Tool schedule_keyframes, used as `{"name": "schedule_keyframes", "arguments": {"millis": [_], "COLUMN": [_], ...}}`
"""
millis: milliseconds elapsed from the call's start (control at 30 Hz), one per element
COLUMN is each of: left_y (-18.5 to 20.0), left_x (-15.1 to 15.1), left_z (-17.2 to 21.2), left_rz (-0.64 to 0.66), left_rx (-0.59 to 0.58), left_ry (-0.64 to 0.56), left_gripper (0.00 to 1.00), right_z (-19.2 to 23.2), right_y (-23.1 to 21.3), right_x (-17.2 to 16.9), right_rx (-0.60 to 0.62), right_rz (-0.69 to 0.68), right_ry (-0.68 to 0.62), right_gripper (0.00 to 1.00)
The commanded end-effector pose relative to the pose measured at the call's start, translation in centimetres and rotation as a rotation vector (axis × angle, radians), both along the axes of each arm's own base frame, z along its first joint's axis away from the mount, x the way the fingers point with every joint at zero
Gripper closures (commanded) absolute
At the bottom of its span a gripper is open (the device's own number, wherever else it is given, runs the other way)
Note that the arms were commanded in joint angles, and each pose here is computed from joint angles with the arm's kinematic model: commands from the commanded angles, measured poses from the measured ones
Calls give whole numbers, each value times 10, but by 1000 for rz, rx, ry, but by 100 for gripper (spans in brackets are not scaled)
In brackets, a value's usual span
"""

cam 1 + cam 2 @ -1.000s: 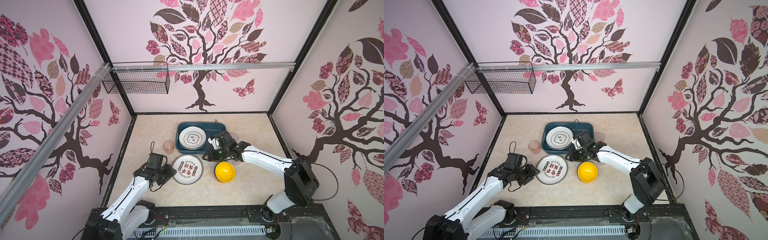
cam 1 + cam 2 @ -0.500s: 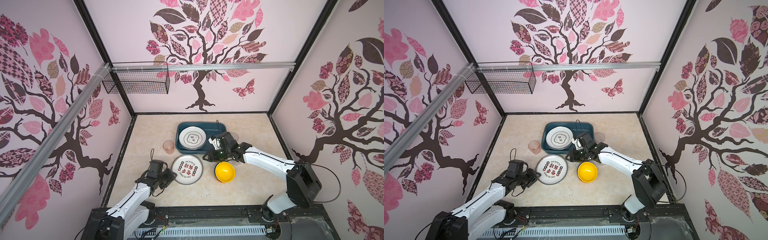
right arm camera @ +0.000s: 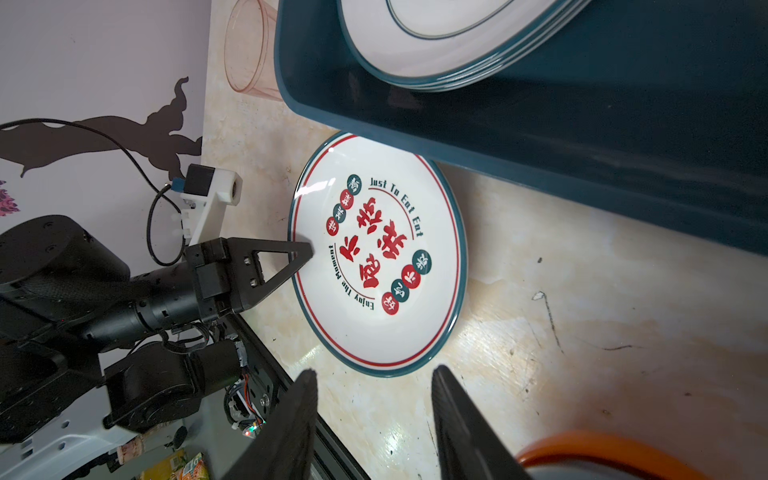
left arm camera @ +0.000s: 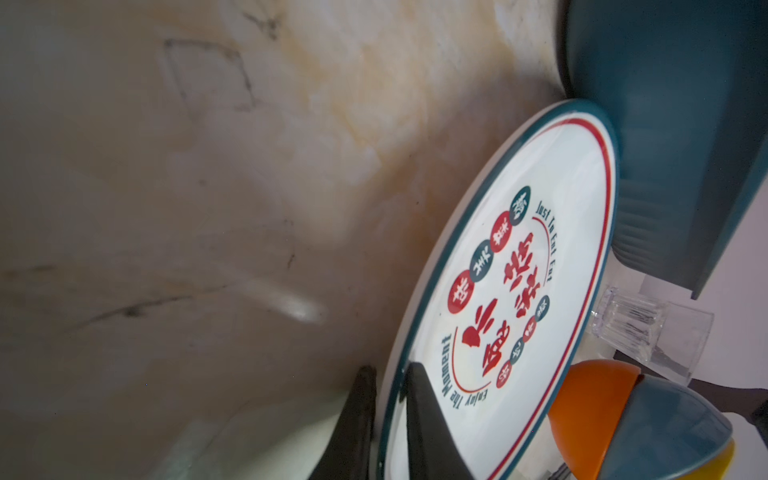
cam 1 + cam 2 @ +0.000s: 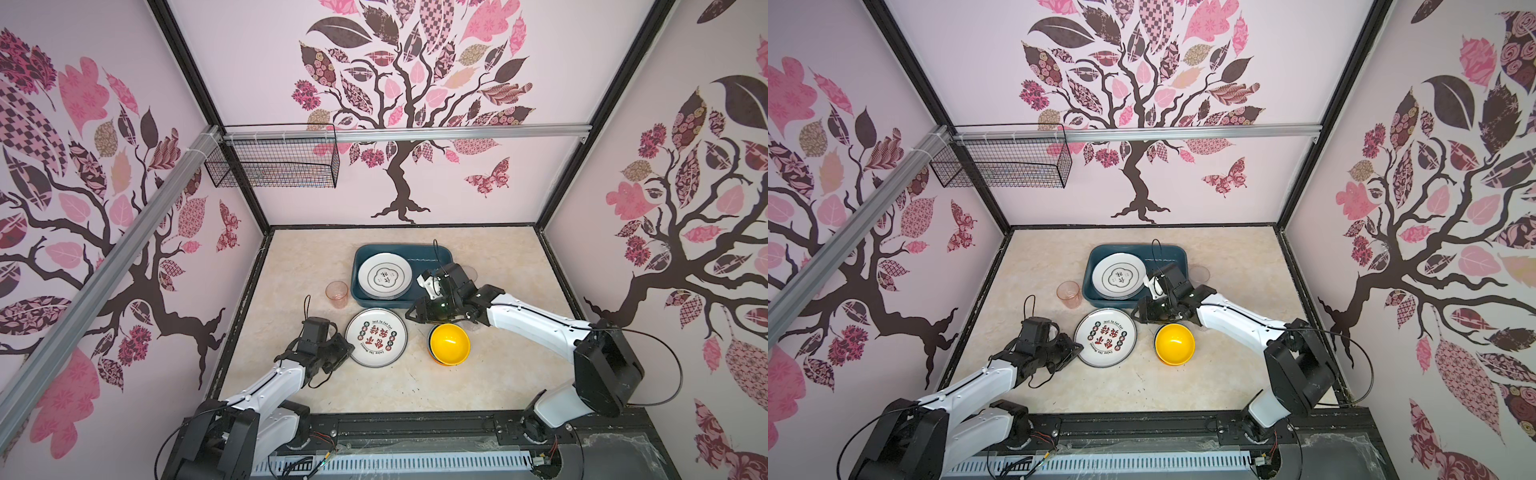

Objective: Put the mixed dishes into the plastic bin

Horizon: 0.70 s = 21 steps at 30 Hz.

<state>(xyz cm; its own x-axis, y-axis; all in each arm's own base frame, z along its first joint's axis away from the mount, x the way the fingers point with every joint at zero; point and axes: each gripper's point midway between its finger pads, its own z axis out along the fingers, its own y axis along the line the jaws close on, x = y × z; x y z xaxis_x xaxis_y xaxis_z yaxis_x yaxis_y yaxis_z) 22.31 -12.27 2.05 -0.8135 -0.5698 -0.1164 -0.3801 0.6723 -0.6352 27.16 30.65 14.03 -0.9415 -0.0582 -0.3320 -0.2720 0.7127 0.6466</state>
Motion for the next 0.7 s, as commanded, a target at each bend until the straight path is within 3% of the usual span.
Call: {"name": "schedule_keyframes", "arguments": {"millis": [0,167,667], "left_y": [4,6,11], "left_x": [-6,-10,-22], "left_z": [-7,5,86], "left_rz": [4,1,9], "left_rx": [25,25,-15], "left_ry": [20,7,-166], "left_gripper": [91,100,100], "right_z": [15,14,34], "right_y": [-1,-2,-1], "right_x": [0,0,5], "right_rx": [22,26,56], "right_rz": [-6,-14,-47], "right_ry": [-36,-40,-75], "right_gripper": [52,51,51]}}
